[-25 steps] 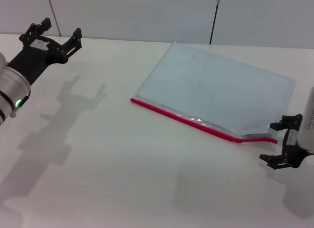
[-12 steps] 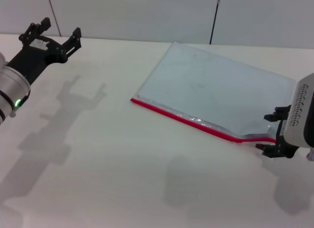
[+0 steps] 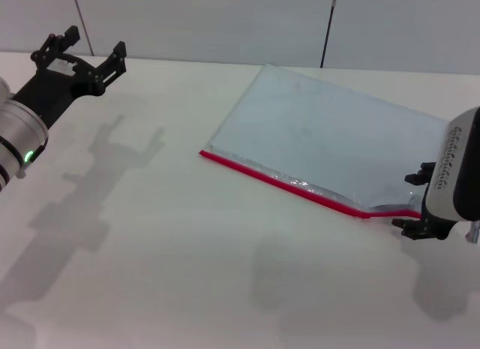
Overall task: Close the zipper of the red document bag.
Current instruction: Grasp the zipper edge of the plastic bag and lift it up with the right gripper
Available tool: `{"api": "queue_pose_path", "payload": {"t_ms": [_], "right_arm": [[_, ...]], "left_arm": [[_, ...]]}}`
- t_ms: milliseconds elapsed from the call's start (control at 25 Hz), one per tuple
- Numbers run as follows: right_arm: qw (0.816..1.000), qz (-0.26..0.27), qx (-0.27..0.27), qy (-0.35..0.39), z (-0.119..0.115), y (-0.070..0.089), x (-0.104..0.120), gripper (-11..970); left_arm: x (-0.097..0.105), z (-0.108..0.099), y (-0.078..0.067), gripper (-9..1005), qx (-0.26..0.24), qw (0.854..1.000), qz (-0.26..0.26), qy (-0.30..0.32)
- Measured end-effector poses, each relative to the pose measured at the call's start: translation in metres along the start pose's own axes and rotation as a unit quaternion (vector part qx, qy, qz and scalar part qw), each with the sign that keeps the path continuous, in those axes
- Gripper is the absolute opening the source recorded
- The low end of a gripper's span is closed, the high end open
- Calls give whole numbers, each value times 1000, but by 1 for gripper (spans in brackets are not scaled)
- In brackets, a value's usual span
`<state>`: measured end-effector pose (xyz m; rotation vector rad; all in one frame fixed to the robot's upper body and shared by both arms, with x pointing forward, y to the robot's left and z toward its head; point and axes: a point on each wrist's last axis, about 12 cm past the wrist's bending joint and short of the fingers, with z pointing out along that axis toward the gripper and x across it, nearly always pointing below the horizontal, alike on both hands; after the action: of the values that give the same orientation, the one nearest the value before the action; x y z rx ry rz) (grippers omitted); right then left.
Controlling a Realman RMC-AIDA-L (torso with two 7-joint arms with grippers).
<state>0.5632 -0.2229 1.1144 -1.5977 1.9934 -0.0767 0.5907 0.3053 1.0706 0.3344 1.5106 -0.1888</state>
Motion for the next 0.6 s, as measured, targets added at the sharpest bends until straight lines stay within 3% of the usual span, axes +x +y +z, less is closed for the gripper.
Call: {"api": "queue_pose_path", "payload": {"t_ms": [600], "right_arm": [[1000,12,1,17,17,-9,5,667]], "left_arm": [[-2,1,0,790,1,1000,0,-5]]}}
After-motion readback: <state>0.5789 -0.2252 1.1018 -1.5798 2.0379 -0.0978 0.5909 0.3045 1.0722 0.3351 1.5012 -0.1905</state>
